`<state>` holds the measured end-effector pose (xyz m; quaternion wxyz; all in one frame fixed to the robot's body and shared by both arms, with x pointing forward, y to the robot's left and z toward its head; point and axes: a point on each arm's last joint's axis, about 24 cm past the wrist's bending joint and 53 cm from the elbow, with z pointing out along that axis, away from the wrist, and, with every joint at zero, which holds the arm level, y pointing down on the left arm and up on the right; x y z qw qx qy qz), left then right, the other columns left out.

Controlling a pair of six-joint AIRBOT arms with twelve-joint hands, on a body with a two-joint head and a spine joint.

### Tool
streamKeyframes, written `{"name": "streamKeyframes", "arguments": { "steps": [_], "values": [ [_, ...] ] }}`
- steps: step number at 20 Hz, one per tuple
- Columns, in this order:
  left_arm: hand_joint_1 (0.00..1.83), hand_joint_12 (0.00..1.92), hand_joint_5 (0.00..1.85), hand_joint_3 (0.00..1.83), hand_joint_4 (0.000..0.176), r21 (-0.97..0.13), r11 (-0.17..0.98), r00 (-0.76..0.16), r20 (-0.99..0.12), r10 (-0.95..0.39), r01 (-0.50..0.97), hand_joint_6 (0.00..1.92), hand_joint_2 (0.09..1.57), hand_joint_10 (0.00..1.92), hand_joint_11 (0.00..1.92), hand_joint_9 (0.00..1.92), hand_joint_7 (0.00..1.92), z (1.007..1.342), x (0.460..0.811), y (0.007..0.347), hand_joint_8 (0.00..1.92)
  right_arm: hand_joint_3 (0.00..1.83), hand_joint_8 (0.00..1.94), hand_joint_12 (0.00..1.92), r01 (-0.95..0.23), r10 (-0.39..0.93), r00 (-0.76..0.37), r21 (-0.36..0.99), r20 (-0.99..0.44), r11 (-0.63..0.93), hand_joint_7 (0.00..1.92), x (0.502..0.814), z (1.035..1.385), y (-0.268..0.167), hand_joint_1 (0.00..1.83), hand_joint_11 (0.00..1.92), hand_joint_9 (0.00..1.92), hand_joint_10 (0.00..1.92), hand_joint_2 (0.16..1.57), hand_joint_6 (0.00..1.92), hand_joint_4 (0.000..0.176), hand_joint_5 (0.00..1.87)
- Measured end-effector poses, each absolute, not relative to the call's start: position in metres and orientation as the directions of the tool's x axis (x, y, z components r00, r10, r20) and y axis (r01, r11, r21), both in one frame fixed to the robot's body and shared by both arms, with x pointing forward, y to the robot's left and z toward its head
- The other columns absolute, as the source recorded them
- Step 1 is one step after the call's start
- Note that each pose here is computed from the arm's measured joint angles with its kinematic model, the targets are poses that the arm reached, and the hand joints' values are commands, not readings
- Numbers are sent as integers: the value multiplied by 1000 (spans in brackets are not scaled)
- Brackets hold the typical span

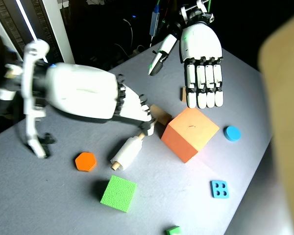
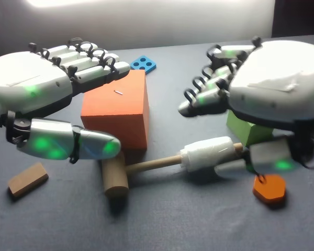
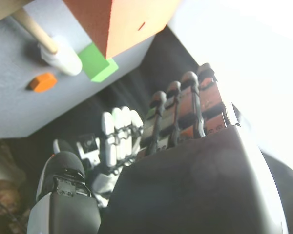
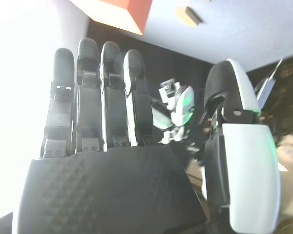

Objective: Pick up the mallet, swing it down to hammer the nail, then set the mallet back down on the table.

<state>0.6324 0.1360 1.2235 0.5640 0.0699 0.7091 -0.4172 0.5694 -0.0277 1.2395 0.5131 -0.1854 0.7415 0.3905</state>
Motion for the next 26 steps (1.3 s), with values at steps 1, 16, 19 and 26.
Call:
{"name": "streamKeyframes", "arguments": {
  "steps": [1,16,19,26],
  "values": [
    [0,0,0,0,0,-515,641,-354,-857,-373,569,0,1077,0,0,0,0,1224,632,136,0,0,6,1046,-655,135,-438,419,-889,629,481,563,1237,-34,480,34,456,0,1085,7,0,461],
    [0,1920,322,2,0,-489,684,-366,-869,-332,541,1917,1164,1918,291,272,275,1212,636,142,1918,0,1941,1921,-670,106,-392,363,-914,648,657,564,1236,-41,680,813,737,1921,1125,1921,0,588],
    [130,1921,992,9,0,-498,680,-352,-866,-356,539,1921,1237,1921,1049,1061,1085,1218,641,140,1921,0,1941,1921,-676,98,-380,349,-920,649,1117,564,1235,-40,618,1294,1201,1921,1131,1921,0,1088],
    [1117,1921,1353,0,176,-492,650,-331,-871,-364,579,1921,1386,1921,1576,1602,1561,1229,639,121,1921,13,1941,1921,-674,121,-353,342,-928,655,1752,570,1242,-44,780,1890,1820,1921,1568,1921,71,1511]
  ]
}}
